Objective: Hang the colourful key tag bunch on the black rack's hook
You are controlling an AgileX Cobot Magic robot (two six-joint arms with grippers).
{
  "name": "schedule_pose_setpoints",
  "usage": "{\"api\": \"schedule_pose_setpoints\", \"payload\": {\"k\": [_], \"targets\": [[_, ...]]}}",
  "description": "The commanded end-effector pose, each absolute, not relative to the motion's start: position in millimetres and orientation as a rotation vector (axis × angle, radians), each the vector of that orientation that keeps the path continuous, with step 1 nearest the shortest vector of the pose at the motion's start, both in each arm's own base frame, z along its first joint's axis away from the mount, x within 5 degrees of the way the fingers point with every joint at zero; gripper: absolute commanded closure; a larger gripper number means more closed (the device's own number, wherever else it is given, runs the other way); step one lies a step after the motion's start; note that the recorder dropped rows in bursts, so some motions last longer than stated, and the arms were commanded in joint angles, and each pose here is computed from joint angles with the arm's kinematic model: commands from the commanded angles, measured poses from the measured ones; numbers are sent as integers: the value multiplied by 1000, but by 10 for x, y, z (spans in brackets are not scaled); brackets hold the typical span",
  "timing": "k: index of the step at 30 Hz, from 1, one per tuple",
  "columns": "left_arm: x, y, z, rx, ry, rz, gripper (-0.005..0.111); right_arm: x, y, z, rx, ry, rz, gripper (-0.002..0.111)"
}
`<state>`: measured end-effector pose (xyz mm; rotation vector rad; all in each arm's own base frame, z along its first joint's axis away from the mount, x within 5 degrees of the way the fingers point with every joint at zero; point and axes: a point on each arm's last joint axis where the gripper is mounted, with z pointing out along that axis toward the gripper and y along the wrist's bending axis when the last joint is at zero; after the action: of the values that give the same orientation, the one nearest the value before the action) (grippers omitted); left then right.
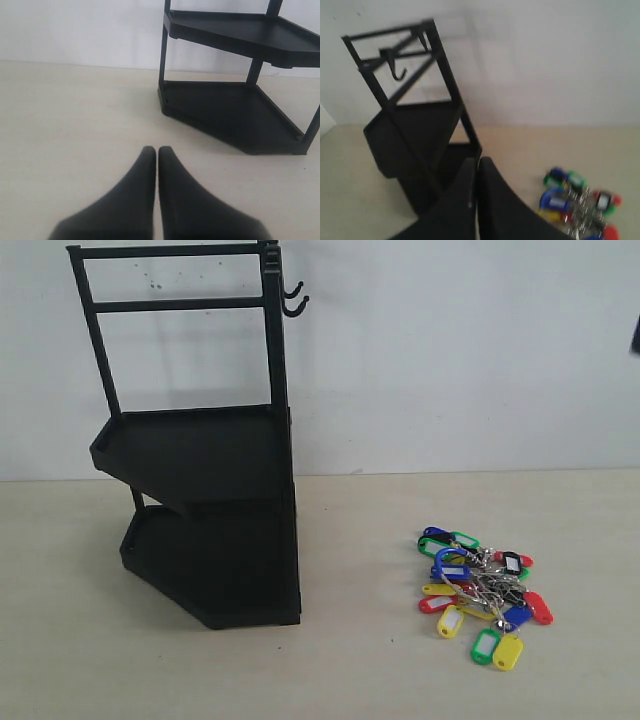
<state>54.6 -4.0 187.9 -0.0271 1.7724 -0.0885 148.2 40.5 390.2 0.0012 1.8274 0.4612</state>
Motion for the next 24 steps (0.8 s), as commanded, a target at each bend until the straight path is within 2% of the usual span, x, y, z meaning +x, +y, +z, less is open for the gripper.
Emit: {"api": "schedule_pose_setpoints", "payload": {"k": [1,6,12,24], "targets": [[547,-36,1876,-24,1766,-79,102,1699,453,3789,137,1928,546,108],[547,-36,1876,-24,1766,-79,102,1838,444,3746,86,1918,456,108],[547,-36,1876,-24,1766,-79,102,1897,445,3698,-146,1924,276,108],[547,-36,1876,-24,1766,-79,102,2098,505,3705,-265,2377,225,108]]}}
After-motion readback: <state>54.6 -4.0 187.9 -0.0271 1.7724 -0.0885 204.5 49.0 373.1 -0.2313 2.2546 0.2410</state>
